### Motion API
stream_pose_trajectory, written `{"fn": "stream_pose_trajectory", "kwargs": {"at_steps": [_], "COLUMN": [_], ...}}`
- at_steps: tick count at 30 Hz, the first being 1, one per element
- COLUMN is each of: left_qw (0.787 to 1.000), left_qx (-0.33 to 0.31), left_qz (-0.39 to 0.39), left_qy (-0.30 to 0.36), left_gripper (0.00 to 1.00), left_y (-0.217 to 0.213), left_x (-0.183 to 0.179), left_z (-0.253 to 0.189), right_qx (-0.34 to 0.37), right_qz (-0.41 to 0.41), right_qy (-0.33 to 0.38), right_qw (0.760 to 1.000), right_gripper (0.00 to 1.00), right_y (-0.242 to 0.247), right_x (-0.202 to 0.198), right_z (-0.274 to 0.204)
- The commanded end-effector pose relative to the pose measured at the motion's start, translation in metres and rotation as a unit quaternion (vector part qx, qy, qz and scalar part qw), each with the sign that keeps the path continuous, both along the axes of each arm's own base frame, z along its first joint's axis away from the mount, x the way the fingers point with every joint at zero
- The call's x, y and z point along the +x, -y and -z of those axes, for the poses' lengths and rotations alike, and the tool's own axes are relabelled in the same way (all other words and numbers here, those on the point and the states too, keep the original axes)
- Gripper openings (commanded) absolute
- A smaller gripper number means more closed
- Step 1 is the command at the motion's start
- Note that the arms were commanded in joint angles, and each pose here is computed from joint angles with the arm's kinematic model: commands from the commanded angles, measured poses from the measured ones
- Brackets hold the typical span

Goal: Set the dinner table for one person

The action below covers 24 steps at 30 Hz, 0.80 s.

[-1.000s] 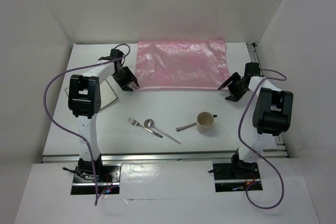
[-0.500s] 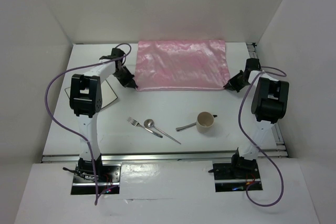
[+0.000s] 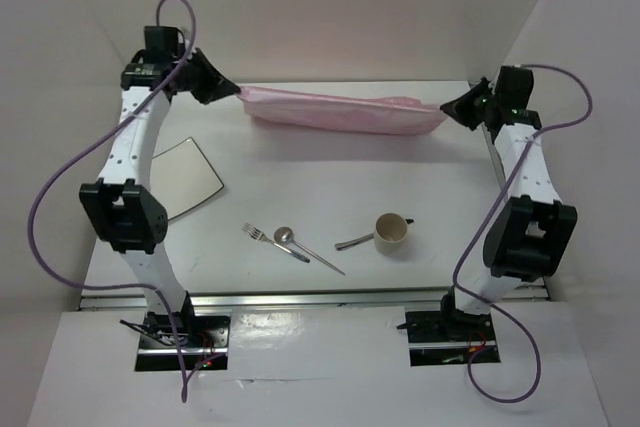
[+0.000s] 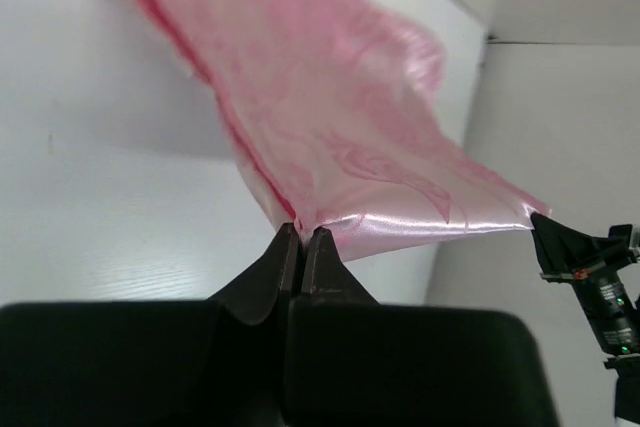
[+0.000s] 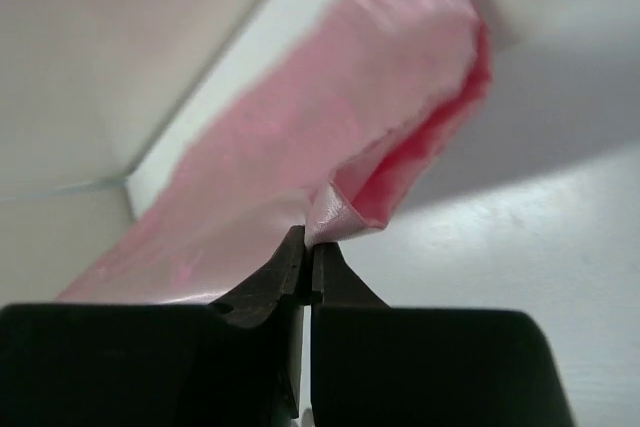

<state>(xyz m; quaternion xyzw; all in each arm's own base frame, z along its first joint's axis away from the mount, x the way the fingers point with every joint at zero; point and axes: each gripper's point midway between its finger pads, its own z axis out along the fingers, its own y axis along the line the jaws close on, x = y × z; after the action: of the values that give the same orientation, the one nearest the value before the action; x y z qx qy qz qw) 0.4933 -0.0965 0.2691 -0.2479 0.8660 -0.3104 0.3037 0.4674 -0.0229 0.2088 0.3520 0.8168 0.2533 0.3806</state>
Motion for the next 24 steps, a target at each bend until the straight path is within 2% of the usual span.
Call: {"fn": "stream_pose_trajectory", "kwargs": {"at_steps": [1,7,12,19,24], "left_qw": [0.995,0.983,0.977,0.976,0.974], "left_qx": [-0.001,-0.004,-0.006,-0.016,-0.029], "left_qz": [-0.033,-0.058,-0.058,-0.05,-0.042], "left_qy": [0.093,0.172,0.203,0.212,0.219], "left_gripper": [0.0,0.0,0.0,0.0,0.0], "left_y": [-0.047,-0.08,-0.086,-0.092,-0.096], "left_x": [-0.014,-0.056,-0.074,-0.049,-0.02], "left_z": [-0.079,-0.149,-0.173,-0.167,-0.163], "right_qx": [-0.061,-0.084,-0.09,-0.083,-0.073], "right_qz": [0.021,0.008,0.004,-0.006,-0.012], "right_qy": [0.087,0.15,0.186,0.204,0.239], "right_qw": [0.994,0.985,0.978,0.976,0.968], "right_gripper": [0.0,0.0,0.0,0.0,0.0], "right_y": [0.019,0.008,0.001,0.003,0.005], "right_x": [-0.007,-0.045,-0.062,-0.036,0.007], "right_z": [-0.082,-0.151,-0.186,-0.193,-0.212]}}
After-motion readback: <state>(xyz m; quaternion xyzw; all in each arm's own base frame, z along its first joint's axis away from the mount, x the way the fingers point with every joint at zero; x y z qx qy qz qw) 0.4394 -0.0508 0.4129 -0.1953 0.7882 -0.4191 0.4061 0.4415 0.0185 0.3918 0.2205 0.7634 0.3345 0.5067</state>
